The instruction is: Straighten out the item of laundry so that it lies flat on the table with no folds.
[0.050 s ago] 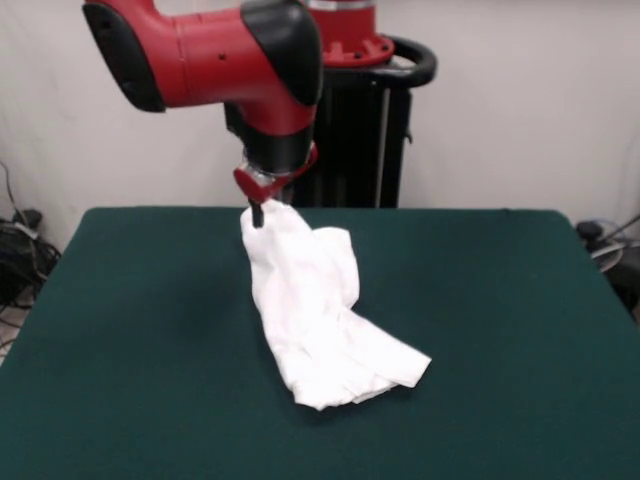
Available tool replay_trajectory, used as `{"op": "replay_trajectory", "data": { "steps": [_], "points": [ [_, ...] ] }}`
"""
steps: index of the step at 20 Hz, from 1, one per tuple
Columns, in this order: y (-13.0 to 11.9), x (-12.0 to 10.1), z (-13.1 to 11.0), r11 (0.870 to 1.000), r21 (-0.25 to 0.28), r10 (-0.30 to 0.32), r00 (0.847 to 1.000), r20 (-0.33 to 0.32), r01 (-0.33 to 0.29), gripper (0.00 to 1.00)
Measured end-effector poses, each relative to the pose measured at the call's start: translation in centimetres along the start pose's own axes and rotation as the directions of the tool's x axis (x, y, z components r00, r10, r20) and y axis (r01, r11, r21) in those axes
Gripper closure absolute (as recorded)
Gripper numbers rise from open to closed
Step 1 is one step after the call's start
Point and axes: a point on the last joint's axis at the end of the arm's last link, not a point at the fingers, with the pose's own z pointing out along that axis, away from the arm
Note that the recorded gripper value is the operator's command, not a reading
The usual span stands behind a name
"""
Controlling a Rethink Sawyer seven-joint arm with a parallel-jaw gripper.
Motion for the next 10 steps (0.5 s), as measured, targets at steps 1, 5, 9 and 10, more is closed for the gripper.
{"op": "replay_trajectory", "data": {
  "steps": [1,5,9,10],
  "points": [
    [-0.4,-0.1,-0.5,1.0,0.012,0.008,1.0,0.025,-0.008,0.0],
    [-1.5,-1.2,-2.1,0.998,0.067,0.012,0.993,0.118,-0.02,0.0],
    [-1.8,-3.1,-3.3,0.993,0.117,-0.014,0.975,0.222,-0.013,0.0],
    [-2.0,-3.9,-3.8,0.991,0.136,-0.024,0.965,0.261,-0.013,0.0]
  ]
}}
